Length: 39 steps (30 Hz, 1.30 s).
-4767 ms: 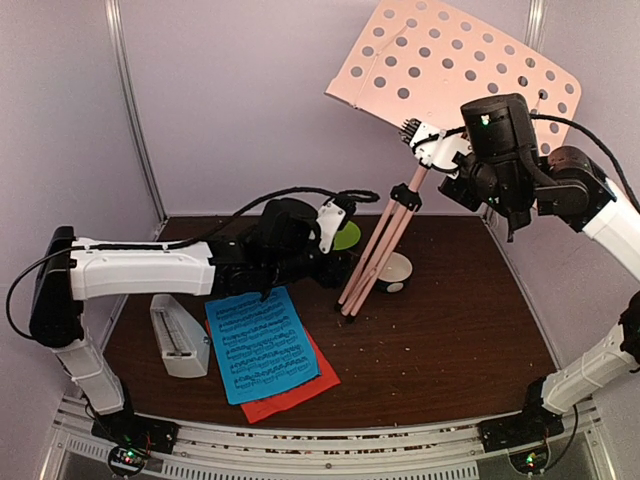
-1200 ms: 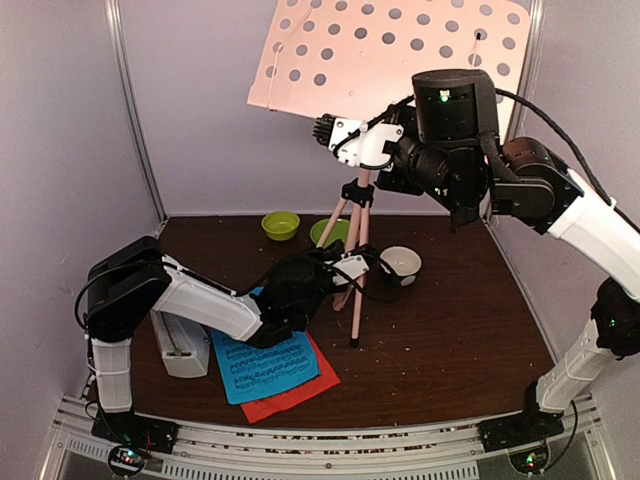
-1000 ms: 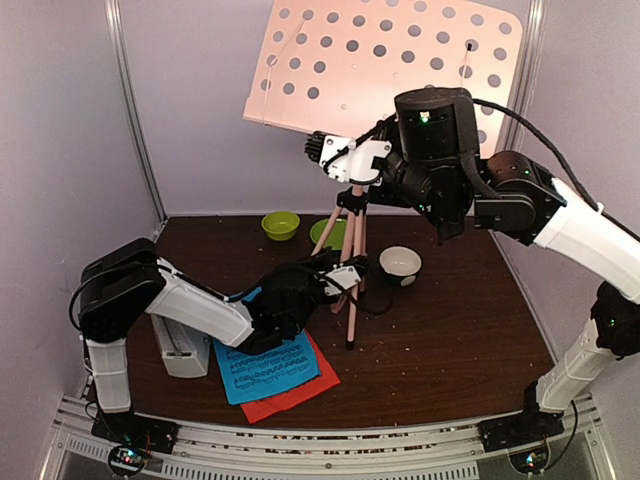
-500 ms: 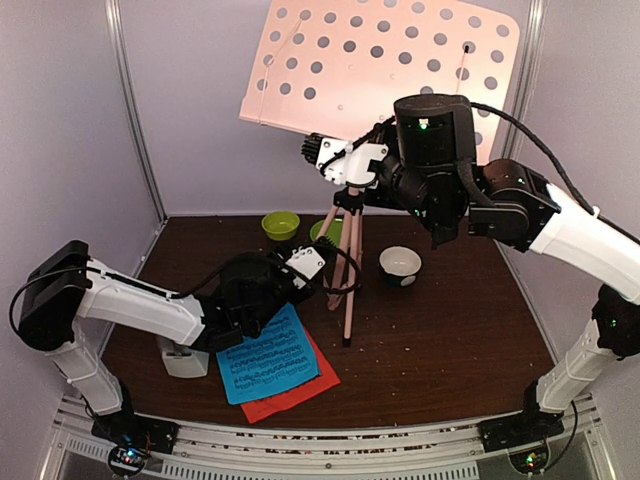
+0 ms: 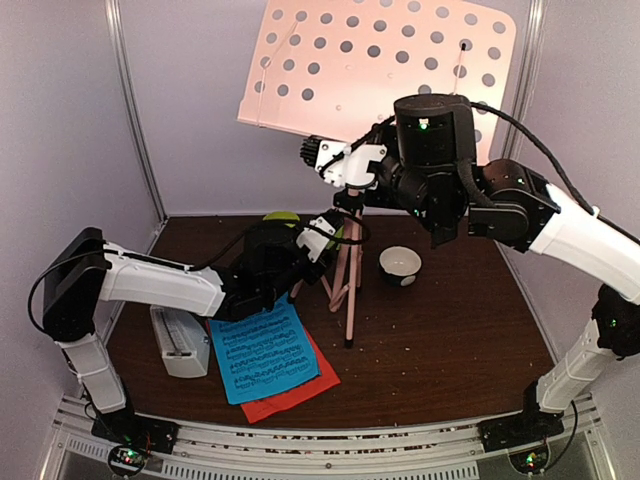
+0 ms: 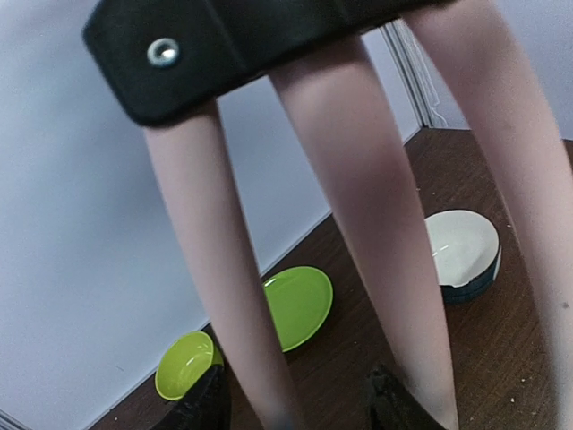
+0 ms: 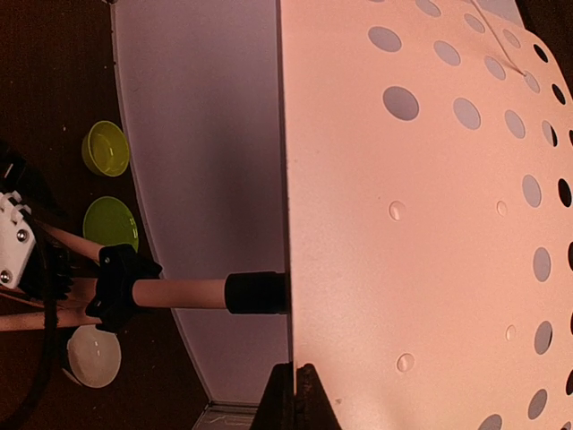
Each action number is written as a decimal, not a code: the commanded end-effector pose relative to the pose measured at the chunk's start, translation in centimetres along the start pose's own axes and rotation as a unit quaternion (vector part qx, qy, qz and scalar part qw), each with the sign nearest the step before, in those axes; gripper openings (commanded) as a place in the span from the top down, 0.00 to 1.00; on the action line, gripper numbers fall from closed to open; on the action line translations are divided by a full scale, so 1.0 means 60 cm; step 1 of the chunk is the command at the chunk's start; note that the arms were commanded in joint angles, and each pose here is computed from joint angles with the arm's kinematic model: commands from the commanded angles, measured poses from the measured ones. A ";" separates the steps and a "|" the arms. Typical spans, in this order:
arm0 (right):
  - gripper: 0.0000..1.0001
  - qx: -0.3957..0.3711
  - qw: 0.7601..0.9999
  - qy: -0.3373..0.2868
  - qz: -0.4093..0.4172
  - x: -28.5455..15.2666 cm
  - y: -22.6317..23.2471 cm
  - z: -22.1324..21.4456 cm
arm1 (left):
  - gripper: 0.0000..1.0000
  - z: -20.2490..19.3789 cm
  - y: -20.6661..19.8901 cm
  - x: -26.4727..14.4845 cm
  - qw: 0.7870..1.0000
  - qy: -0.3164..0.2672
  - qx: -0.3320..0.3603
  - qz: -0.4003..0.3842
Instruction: Set up the instrument practice props
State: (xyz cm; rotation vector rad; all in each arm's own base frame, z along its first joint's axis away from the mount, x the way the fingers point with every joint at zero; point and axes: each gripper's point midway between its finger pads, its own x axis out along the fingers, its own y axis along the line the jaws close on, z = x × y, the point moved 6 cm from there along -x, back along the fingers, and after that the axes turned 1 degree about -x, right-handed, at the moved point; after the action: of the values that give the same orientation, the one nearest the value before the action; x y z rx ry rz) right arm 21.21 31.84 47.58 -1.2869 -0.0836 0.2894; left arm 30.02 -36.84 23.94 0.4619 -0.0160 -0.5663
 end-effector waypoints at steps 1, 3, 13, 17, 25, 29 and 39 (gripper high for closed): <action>1.00 0.137 0.985 -0.023 -0.100 -0.049 -0.136 -0.015 | 0.53 0.008 0.008 0.022 1.000 -0.005 -0.009 0.004; 1.00 0.136 0.985 -0.025 -0.102 -0.050 -0.141 -0.012 | 0.60 0.006 0.009 0.022 1.000 -0.011 -0.003 0.004; 1.00 0.129 0.984 -0.023 -0.119 -0.043 -0.166 -0.014 | 1.00 -0.001 0.002 0.036 0.998 -0.034 0.055 0.009; 1.00 0.126 0.984 -0.025 -0.122 -0.039 -0.173 -0.017 | 1.00 -0.005 -0.001 0.052 0.996 -0.036 0.079 0.021; 1.00 0.101 0.988 -0.024 -0.114 -0.008 -0.151 -0.016 | 1.00 -0.025 0.002 0.084 0.994 -0.020 0.088 0.067; 1.00 0.098 0.988 -0.027 -0.114 0.003 -0.148 -0.013 | 1.00 -0.038 -0.001 0.086 0.994 -0.011 0.080 0.071; 0.56 0.093 0.991 -0.027 -0.092 0.005 -0.103 -0.013 | 1.00 -0.056 0.002 0.070 0.995 0.000 0.062 0.076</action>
State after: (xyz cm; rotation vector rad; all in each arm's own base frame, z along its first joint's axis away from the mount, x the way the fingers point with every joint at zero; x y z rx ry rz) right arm 24.12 31.74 48.95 -1.2858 -0.1110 0.2366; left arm 34.95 -37.44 21.62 0.4929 -0.0874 -0.3929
